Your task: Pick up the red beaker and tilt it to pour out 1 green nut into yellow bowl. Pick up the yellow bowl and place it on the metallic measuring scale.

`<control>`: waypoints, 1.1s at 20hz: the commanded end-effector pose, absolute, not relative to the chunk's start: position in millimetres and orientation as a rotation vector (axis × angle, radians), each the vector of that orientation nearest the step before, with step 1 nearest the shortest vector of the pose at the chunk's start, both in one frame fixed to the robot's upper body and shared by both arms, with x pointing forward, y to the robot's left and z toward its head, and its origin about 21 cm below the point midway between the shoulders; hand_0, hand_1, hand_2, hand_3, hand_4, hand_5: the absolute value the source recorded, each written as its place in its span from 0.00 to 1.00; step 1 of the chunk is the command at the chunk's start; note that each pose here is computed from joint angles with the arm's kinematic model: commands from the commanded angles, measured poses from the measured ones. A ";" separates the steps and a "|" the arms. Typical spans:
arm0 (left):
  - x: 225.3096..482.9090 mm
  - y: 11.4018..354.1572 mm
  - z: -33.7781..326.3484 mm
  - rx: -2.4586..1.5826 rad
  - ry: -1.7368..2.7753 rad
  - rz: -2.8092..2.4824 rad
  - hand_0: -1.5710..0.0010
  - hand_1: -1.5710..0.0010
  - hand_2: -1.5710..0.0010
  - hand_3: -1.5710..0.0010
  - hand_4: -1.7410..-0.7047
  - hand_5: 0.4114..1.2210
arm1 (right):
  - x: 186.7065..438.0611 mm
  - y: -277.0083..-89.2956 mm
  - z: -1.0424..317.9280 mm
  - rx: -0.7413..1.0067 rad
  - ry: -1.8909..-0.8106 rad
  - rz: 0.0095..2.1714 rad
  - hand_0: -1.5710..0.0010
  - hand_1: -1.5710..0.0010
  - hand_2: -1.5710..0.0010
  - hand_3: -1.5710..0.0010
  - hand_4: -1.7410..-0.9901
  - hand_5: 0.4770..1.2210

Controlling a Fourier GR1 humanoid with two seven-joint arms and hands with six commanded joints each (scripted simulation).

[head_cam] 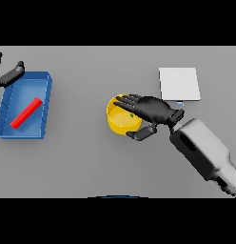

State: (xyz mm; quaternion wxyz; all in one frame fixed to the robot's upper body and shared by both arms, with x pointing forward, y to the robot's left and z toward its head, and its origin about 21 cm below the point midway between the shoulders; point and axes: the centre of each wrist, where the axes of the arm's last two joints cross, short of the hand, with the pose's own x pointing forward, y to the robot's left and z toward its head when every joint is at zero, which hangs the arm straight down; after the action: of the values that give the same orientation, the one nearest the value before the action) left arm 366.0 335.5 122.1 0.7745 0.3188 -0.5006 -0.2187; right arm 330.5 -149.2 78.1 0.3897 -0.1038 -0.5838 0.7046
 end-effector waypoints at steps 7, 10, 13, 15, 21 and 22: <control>363.6 338.5 119.7 0.691 -1.084 -0.467 1.00 1.00 1.00 1.00 0.91 0.39 | 338.5 -143.5 63.1 -0.241 -1.414 1.911 1.00 1.00 1.00 1.00 0.65 0.26; 365.2 336.3 123.3 0.685 -1.087 -0.464 1.00 1.00 1.00 1.00 0.91 0.39 | 339.5 -139.0 57.9 -0.224 -1.360 1.938 1.00 1.00 1.00 1.00 0.63 0.27; 364.7 337.3 121.9 0.689 -1.075 -0.465 1.00 1.00 1.00 1.00 0.91 0.38 | 343.3 -138.2 52.4 -0.226 -1.323 1.962 1.00 1.00 1.00 1.00 0.62 0.29; 366.1 333.5 119.3 0.689 -1.082 -0.468 1.00 1.00 1.00 1.00 0.92 0.39 | 345.1 -140.2 49.8 -0.205 -1.321 1.967 1.00 1.00 1.00 1.00 0.61 0.30; 361.7 335.6 121.5 0.692 -1.082 -0.461 1.00 1.00 1.00 1.00 0.91 0.40 | 345.2 -135.3 37.2 -0.178 -1.332 1.963 1.00 1.00 0.97 0.94 0.58 0.39; 362.8 332.5 120.5 0.699 -1.078 -0.465 1.00 1.00 1.00 1.00 0.91 0.40 | 346.5 -134.2 39.8 -0.177 -1.329 1.957 1.00 0.99 0.95 0.92 0.54 0.43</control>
State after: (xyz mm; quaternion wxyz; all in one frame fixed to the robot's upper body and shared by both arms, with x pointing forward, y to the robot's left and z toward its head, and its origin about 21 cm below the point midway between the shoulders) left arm 362.9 332.3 120.4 0.7757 0.3225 -0.4980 -0.2150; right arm 346.5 -134.1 40.0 0.3750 -0.0695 -0.5195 0.7646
